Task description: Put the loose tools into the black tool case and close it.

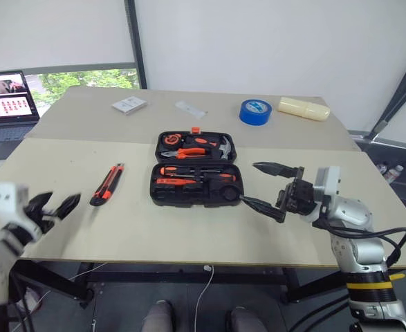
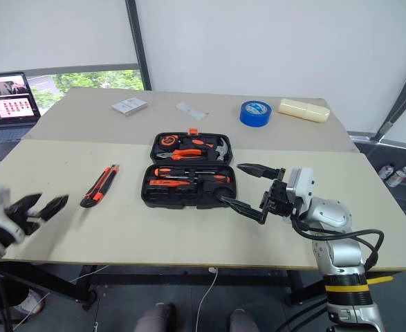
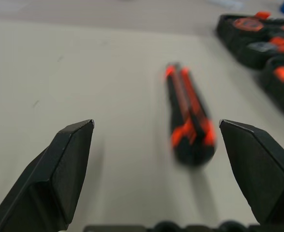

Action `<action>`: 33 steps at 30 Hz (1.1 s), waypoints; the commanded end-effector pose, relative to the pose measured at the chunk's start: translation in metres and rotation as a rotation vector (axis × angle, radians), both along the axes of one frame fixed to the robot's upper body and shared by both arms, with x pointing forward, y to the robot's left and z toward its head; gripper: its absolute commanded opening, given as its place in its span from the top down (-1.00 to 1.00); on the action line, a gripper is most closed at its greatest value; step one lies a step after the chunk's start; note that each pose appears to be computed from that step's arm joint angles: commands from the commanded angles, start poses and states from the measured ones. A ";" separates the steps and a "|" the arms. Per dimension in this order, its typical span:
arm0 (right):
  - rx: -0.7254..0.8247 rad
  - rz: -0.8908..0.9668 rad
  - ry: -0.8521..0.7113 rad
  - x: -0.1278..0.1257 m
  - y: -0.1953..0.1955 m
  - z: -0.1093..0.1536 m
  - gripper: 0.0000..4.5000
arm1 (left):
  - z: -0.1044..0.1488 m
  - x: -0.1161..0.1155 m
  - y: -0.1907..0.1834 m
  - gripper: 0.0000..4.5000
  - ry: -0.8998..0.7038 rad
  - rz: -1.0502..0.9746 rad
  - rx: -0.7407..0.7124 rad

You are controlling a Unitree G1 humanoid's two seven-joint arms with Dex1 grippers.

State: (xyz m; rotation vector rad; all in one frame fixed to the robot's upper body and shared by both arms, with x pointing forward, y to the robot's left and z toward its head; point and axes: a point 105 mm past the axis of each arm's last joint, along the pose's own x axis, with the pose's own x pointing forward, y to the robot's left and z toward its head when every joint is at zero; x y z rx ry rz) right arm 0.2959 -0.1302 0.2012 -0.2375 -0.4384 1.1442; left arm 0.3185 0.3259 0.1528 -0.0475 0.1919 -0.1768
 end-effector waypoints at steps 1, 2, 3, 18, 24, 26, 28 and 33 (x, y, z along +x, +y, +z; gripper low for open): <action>0.012 0.009 -0.039 -0.002 0.003 0.013 -1.00 | -0.003 0.021 0.002 -0.98 0.074 0.071 0.066; 0.014 0.008 -0.039 -0.002 0.003 0.014 -1.00 | -0.007 0.027 0.000 -0.98 0.102 0.073 0.061; 0.015 0.008 -0.040 -0.001 0.004 0.015 -1.00 | -0.013 0.032 -0.002 -0.98 0.133 0.068 0.059; -0.005 0.041 -0.014 -0.009 0.009 0.021 -1.00 | -0.004 0.058 -0.028 0.24 0.027 -0.171 0.100; -0.046 0.003 -0.014 -0.007 -0.006 0.020 -1.00 | 0.047 0.026 -0.114 0.24 -0.239 -0.906 0.262; -0.069 -0.009 -0.009 -0.007 -0.012 0.019 -1.00 | 0.039 0.022 -0.136 0.24 -0.192 -1.077 0.389; -0.096 -0.003 0.018 -0.008 -0.017 0.015 -1.00 | 0.033 0.028 -0.155 0.24 -0.165 -1.164 0.504; -0.110 0.012 0.045 -0.012 -0.016 0.013 -1.00 | 0.017 0.049 -0.191 0.24 -0.119 -1.227 0.759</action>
